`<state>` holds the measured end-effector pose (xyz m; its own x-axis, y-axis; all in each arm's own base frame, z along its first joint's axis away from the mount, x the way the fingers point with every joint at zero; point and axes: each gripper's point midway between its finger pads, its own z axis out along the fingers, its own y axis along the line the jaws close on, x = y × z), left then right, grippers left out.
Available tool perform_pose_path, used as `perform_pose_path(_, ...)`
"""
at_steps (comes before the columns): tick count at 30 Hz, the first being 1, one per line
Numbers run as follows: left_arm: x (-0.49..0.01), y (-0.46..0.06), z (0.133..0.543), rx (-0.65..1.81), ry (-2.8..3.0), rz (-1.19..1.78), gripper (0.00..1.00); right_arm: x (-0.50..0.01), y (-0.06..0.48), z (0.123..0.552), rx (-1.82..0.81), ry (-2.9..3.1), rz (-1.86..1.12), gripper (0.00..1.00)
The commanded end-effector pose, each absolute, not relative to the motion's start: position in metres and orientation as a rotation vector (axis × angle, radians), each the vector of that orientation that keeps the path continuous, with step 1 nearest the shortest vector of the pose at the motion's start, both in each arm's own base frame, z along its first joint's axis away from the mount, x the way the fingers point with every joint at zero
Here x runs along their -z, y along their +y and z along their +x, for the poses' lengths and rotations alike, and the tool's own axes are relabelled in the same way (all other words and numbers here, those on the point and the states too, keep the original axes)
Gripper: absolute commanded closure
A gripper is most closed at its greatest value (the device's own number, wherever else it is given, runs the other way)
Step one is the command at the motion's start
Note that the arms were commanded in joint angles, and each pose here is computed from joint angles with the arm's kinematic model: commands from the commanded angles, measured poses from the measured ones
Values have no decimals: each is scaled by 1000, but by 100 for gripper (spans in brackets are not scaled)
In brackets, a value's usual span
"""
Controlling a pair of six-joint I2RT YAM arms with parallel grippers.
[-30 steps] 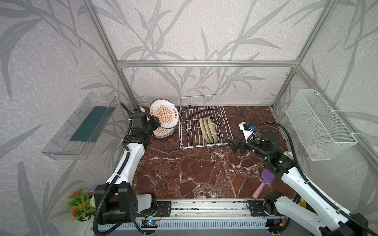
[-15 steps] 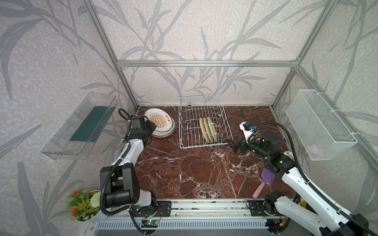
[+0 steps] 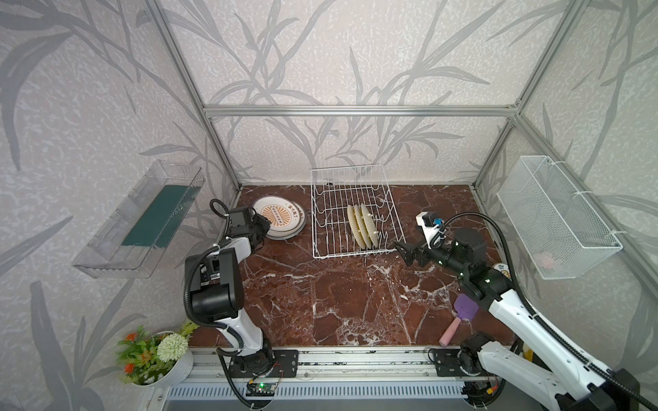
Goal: Unload the plates from the dish rack
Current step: Place the plate among the plates.
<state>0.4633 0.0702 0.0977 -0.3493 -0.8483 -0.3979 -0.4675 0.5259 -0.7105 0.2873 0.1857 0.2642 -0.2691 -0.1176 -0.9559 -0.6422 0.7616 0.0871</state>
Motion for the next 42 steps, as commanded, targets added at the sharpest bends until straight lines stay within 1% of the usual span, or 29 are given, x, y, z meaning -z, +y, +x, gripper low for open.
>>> perform_pose_path(1, -126, 68, 479, 699, 1909, -1000, 100, -270, 187, 288, -561, 1771, -594, 1)
perform_pose_path(8, -110, 58, 479, 739, 2008, -1015, 100, -273, 189, 289, -572, 1765, -590, 1)
perform_pose_path(14, -106, 62, 482, 727, 2017, -1030, 99, -275, 188, 288, -572, 1759, -589, 1)
perform_pose_path(18, -102, 63, 486, 730, 2029, -1039, 83, -275, 188, 288, -566, 1762, -595, 1)
perform_pose_path(21, -100, 62, 486, 732, 2034, -1043, 77, -279, 187, 287, -559, 1753, -595, 1)
perform_pose_path(27, -92, 63, 481, 705, 2078, -1053, 72, -273, 188, 288, -564, 1766, -595, 1)
perform_pose_path(30, -87, 65, 475, 666, 2120, -1073, 58, -274, 188, 289, -565, 1763, -594, 1)
perform_pose_path(33, -85, 65, 471, 638, 2168, -1068, 48, -276, 188, 288, -566, 1762, -590, 1)
perform_pose_path(42, -91, 61, 469, 628, 2233, -1027, 34, -275, 188, 287, -575, 1762, -583, 1)
